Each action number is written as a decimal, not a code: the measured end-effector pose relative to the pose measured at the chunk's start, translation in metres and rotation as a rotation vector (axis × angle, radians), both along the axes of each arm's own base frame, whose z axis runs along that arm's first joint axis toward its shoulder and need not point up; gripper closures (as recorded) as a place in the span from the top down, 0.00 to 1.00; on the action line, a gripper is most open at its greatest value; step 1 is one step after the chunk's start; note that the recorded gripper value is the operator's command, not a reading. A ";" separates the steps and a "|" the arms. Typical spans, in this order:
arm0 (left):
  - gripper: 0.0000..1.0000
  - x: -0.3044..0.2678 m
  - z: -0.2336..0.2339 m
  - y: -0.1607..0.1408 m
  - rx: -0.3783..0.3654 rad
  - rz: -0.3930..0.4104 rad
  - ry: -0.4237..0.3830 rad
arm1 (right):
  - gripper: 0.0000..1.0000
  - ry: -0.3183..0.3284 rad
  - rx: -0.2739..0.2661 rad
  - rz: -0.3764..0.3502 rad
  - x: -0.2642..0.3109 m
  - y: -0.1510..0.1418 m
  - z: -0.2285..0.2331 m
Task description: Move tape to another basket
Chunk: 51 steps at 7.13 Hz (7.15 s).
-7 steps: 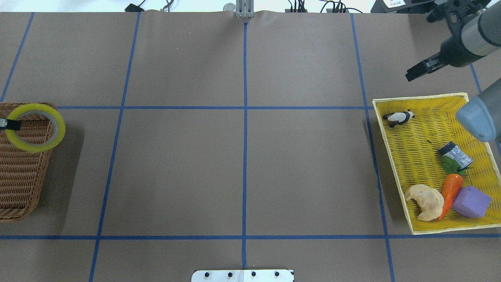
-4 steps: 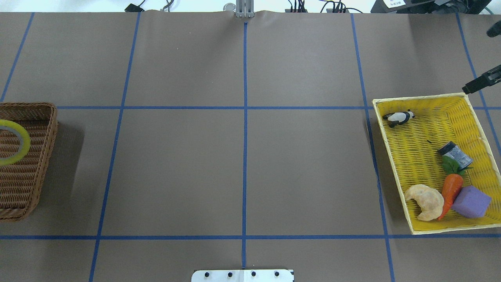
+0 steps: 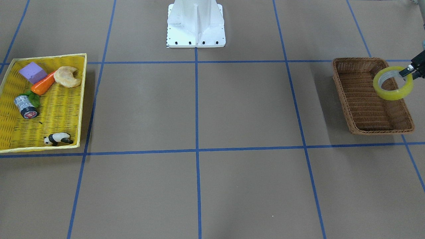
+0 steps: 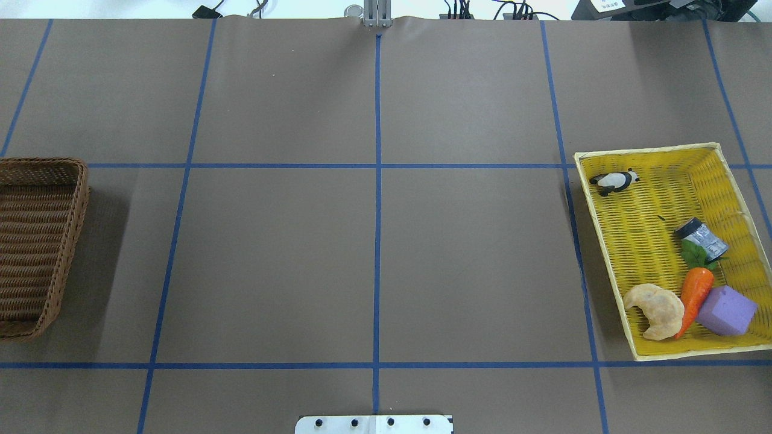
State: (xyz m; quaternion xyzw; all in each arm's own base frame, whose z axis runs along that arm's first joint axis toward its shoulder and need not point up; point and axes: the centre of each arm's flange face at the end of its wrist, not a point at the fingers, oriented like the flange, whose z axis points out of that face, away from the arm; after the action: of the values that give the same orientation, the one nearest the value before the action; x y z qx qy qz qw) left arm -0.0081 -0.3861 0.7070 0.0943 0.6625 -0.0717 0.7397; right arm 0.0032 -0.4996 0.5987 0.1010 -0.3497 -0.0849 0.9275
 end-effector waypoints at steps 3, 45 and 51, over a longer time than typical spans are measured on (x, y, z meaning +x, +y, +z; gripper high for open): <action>0.00 -0.008 0.040 0.017 -0.102 -0.020 -0.008 | 1.00 -0.001 -0.021 0.002 0.003 0.008 0.017; 0.99 -0.050 0.017 -0.091 0.149 0.160 -0.667 | 1.00 -0.002 -0.036 0.008 0.002 0.003 0.023; 0.99 -0.082 -0.055 -0.074 0.139 0.344 -0.757 | 1.00 -0.005 -0.034 0.011 0.003 0.002 0.019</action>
State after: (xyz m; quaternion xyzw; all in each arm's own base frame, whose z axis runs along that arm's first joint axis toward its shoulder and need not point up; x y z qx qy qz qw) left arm -0.0905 -0.4599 0.6523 0.0517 0.3532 0.1374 0.9239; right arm 0.0065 -0.4978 0.6179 0.0872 -0.3530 -0.0734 0.9287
